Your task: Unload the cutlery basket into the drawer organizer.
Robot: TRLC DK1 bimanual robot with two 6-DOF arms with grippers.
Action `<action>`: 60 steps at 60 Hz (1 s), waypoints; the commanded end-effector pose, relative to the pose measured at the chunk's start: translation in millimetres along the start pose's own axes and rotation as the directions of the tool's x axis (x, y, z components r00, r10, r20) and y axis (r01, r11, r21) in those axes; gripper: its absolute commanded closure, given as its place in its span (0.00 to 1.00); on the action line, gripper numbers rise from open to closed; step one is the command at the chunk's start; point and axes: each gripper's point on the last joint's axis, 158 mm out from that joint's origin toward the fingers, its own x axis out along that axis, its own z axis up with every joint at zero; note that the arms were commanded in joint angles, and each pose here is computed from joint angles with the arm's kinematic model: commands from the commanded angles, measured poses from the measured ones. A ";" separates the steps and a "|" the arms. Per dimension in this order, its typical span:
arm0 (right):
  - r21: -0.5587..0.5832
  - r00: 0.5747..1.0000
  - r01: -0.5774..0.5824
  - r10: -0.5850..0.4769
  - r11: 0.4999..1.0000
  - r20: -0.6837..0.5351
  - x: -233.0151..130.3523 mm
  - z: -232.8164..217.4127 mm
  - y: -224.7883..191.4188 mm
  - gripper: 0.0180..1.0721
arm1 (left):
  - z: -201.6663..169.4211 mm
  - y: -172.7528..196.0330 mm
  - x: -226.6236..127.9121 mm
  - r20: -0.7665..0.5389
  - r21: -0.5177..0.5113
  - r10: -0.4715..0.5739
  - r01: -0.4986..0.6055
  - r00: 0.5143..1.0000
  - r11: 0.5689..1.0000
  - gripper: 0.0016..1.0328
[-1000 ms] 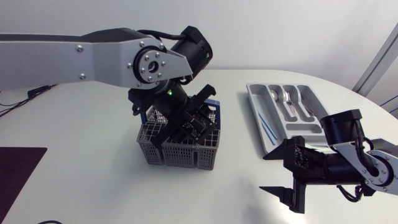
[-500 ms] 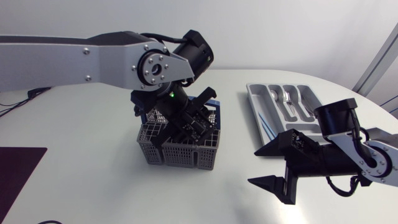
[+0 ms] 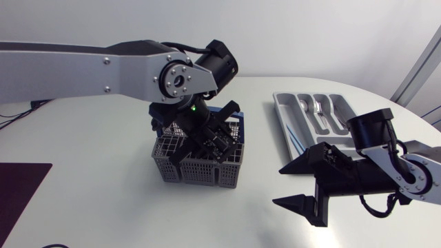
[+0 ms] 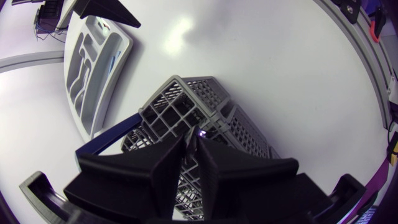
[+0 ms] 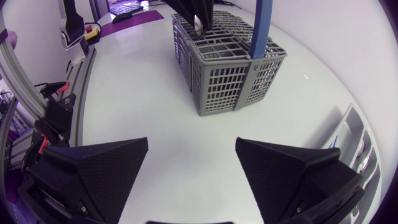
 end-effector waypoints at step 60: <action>-0.108 0.994 0.108 -0.107 0.988 0.010 -1.6 17.7 6.7 0.04 | -16.3 27.2 -36.0 -0.031 -0.073 0.108 -0.110 0.994 0.991 0.93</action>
